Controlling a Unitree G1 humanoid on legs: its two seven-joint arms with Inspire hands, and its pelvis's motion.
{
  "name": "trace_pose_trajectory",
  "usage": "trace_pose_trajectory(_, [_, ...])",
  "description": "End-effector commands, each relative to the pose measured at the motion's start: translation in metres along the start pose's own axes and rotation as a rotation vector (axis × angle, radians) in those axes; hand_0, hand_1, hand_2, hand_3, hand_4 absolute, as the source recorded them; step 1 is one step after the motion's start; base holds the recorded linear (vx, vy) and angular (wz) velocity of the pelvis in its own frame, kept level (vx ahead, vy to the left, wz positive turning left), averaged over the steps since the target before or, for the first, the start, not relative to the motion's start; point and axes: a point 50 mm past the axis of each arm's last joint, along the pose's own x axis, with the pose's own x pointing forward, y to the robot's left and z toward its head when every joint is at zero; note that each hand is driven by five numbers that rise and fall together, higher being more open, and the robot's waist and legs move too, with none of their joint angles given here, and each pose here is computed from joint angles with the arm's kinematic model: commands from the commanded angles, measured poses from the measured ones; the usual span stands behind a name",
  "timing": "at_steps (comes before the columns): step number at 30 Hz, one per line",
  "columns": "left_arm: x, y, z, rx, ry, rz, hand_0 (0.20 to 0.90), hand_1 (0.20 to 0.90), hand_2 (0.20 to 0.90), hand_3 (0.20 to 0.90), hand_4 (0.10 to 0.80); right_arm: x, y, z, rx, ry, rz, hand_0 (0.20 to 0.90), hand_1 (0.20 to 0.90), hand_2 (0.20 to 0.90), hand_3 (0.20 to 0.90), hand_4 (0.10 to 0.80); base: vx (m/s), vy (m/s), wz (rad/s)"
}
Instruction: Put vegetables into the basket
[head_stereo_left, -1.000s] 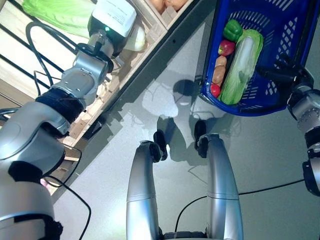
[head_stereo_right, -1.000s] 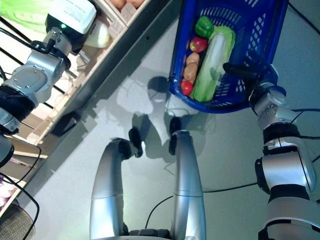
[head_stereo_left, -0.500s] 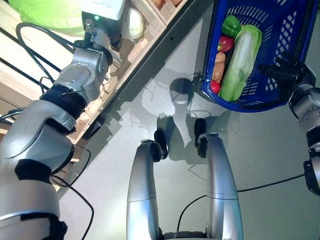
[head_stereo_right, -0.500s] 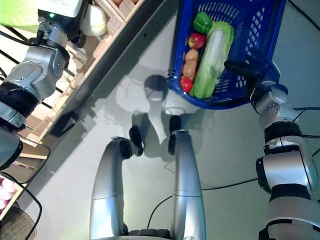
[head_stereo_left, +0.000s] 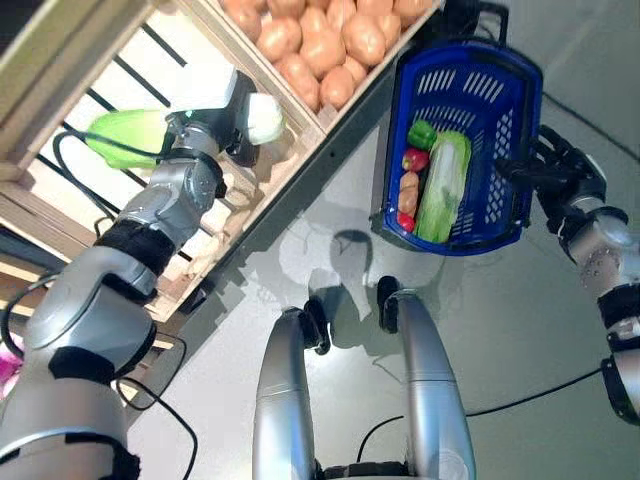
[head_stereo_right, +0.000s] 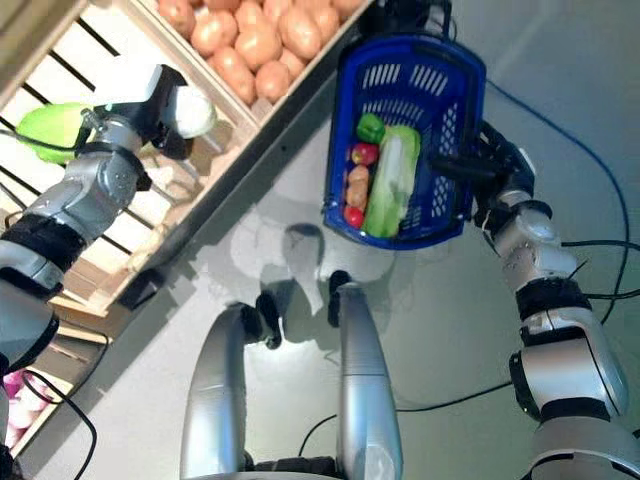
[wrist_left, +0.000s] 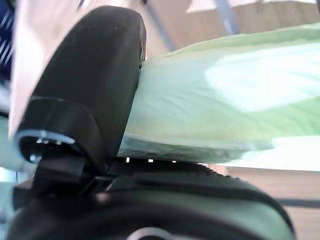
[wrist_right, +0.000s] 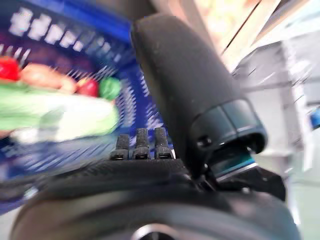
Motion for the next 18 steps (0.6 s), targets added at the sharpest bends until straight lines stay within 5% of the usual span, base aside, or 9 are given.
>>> trace_pose_trajectory(1, [-0.004, 0.049, -0.008, -0.149, -0.055, 0.196, 0.300, 0.300, 0.300, 0.300, 0.400, -0.005, 0.017, 0.028, -0.092, -0.218, 0.066, 0.900, 0.900, 0.900, 0.900, 0.800, 0.081, -0.001, 0.10])
trace_pose_trajectory(12, [-0.061, -0.003, -0.041, -0.680, 0.014, 0.131, 0.300, 0.300, 0.300, 0.300, 0.400, -0.045, 0.063, -0.055, -0.100, 0.040, 0.346, 0.900, 0.900, 0.900, 0.900, 0.800, 0.111, -0.026, 0.10])
trace_pose_trajectory(18, [-0.078, -0.010, -0.037, -0.887, -0.040, 0.109, 0.300, 0.300, 0.300, 0.300, 0.400, -0.069, 0.085, -0.092, 0.148, 0.247, 0.566, 0.900, 0.900, 0.900, 0.900, 0.800, 0.118, 0.003, 0.01])
